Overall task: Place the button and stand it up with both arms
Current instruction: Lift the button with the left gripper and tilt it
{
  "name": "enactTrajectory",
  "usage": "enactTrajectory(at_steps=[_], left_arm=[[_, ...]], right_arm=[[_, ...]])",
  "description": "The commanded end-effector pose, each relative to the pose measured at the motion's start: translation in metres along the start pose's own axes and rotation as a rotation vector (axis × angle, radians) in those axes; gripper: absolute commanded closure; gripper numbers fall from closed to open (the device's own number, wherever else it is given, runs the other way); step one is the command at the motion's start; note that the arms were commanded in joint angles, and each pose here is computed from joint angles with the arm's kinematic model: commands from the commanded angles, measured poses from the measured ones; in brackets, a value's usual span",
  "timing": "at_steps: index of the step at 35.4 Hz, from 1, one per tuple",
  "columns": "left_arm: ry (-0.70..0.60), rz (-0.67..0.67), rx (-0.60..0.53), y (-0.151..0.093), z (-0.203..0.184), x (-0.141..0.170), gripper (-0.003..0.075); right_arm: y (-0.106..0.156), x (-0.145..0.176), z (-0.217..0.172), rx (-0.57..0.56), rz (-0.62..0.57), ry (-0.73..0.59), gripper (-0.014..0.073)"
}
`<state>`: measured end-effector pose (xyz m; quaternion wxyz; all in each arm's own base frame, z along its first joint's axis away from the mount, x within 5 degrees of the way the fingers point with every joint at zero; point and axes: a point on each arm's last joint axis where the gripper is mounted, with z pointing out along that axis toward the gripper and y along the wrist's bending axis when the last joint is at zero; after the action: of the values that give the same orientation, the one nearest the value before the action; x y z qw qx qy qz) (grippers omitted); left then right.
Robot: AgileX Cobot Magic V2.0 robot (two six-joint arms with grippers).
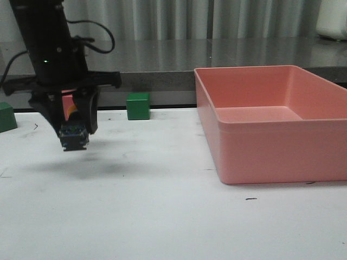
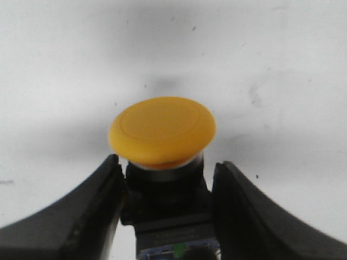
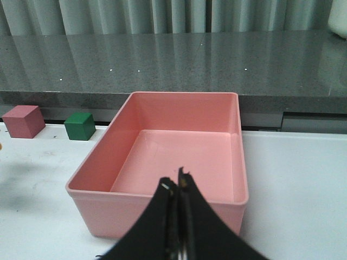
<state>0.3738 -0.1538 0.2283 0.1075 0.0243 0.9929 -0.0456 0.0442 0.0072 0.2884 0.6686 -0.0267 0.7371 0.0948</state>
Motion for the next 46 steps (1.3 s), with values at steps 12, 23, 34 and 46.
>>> enactTrajectory(at_steps=[12, 23, 34, 46], left_arm=[[-0.555, 0.163, 0.12, -0.012, -0.09, 0.029, 0.0566], [-0.848, 0.26, 0.186, 0.004, -0.115, 0.069, 0.0566], [-0.797, 0.262, 0.168, 0.012, -0.105, 0.086, 0.0566], [-1.008, 0.354, 0.279, 0.006, -0.09, 0.095, 0.0566]], right_arm=[[0.001, -0.015, -0.002, 0.002, -0.023, -0.095, 0.0666], [0.001, -0.015, -0.002, 0.002, -0.023, -0.095, 0.0666], [0.001, -0.015, -0.002, 0.002, -0.023, -0.095, 0.0666], [0.001, -0.015, -0.002, 0.002, -0.023, -0.095, 0.0666]])
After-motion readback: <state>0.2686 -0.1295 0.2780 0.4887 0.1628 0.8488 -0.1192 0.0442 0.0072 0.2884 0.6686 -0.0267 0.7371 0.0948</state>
